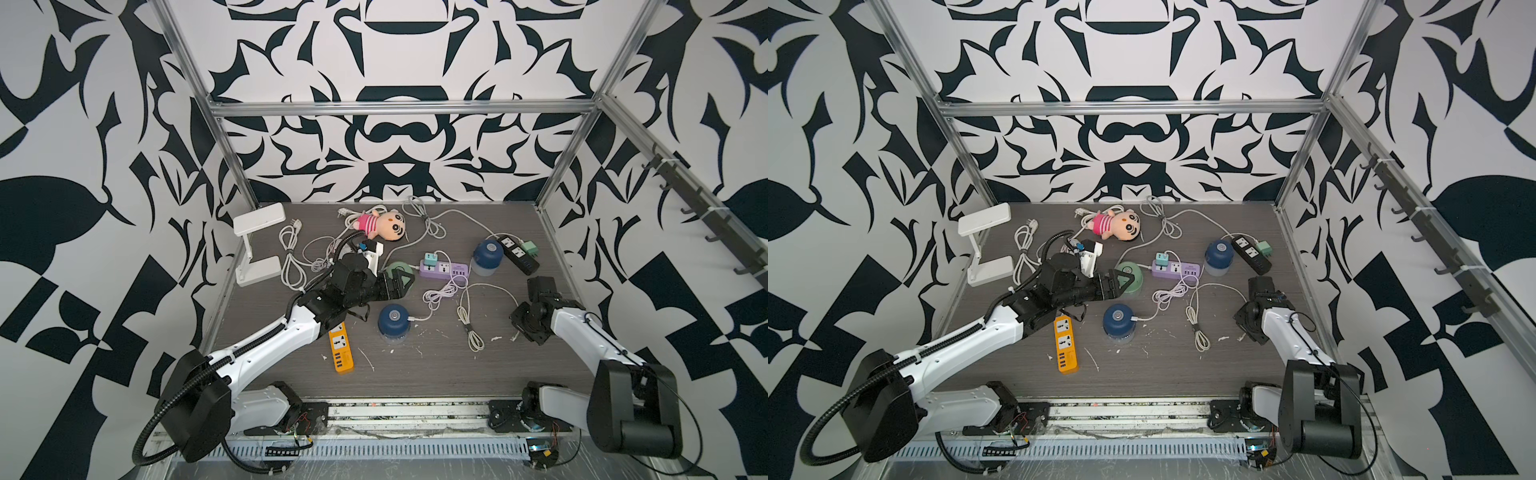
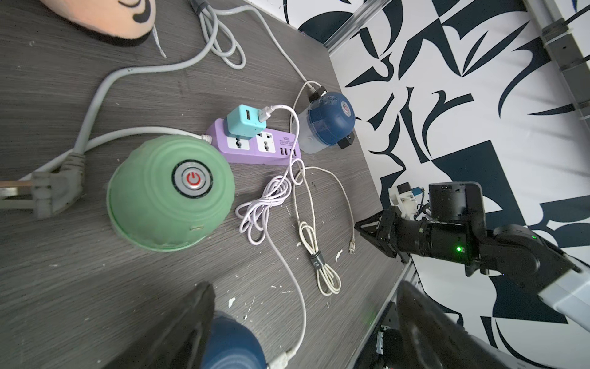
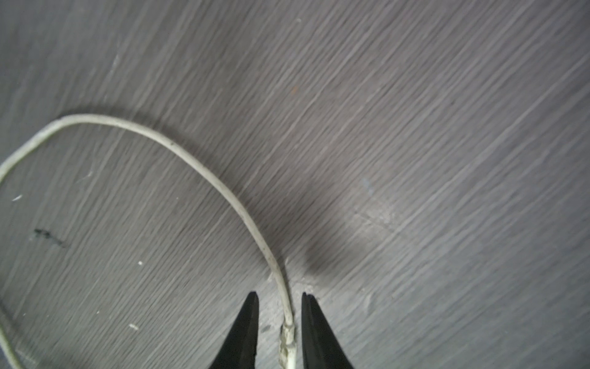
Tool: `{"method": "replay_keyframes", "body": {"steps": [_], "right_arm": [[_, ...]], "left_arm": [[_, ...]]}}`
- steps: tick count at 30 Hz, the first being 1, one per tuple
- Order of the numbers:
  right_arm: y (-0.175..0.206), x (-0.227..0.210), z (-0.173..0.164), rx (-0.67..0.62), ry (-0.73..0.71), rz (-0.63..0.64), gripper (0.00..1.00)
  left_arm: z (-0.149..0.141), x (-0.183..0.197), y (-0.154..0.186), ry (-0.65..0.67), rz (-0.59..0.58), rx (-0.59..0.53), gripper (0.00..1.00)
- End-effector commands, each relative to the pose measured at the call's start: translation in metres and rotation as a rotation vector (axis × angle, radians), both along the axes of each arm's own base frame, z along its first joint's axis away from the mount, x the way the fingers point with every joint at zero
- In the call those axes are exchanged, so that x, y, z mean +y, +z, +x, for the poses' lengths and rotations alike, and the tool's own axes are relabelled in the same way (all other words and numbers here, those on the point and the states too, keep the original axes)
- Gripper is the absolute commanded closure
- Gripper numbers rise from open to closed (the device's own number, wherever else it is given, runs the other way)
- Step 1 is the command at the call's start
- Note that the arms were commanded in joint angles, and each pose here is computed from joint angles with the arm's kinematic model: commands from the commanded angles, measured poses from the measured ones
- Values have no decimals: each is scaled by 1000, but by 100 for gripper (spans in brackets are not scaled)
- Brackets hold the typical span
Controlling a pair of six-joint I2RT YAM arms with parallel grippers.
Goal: Charge the cordless meat grinders
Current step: Pick up the charging cable from the center of the board.
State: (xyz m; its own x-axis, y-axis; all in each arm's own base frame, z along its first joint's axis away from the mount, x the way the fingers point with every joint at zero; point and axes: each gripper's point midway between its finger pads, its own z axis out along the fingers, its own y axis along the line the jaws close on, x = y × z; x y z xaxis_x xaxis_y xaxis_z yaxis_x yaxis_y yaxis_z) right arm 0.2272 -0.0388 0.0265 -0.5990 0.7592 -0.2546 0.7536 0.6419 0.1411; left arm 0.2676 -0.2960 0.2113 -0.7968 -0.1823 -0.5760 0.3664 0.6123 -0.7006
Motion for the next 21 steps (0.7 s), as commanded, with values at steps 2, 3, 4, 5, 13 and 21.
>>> {"method": "replay_keyframes", "body": {"steps": [2, 3, 4, 5, 13, 21], "right_arm": [[-1, -9, 11, -8, -30, -37, 72], [-2, -9, 12, -6, -29, -34, 72], [-5, -9, 13, -1, -29, -33, 73], [-7, -9, 14, 4, -31, -32, 73], [-21, -1, 20, 5, -25, 21, 88], [-18, 29, 23, -26, 7, 193, 100]], "left_arm": [[0, -2, -4, 0, -11, 14, 8], [0, -2, -5, -2, -11, 18, 8], [0, -3, -5, -5, -12, 22, 8], [-1, -3, -5, -9, -15, 23, 8], [-1, -3, -2, -11, -22, 19, 9], [-4, -15, 8, -71, -59, 19, 10]]}}
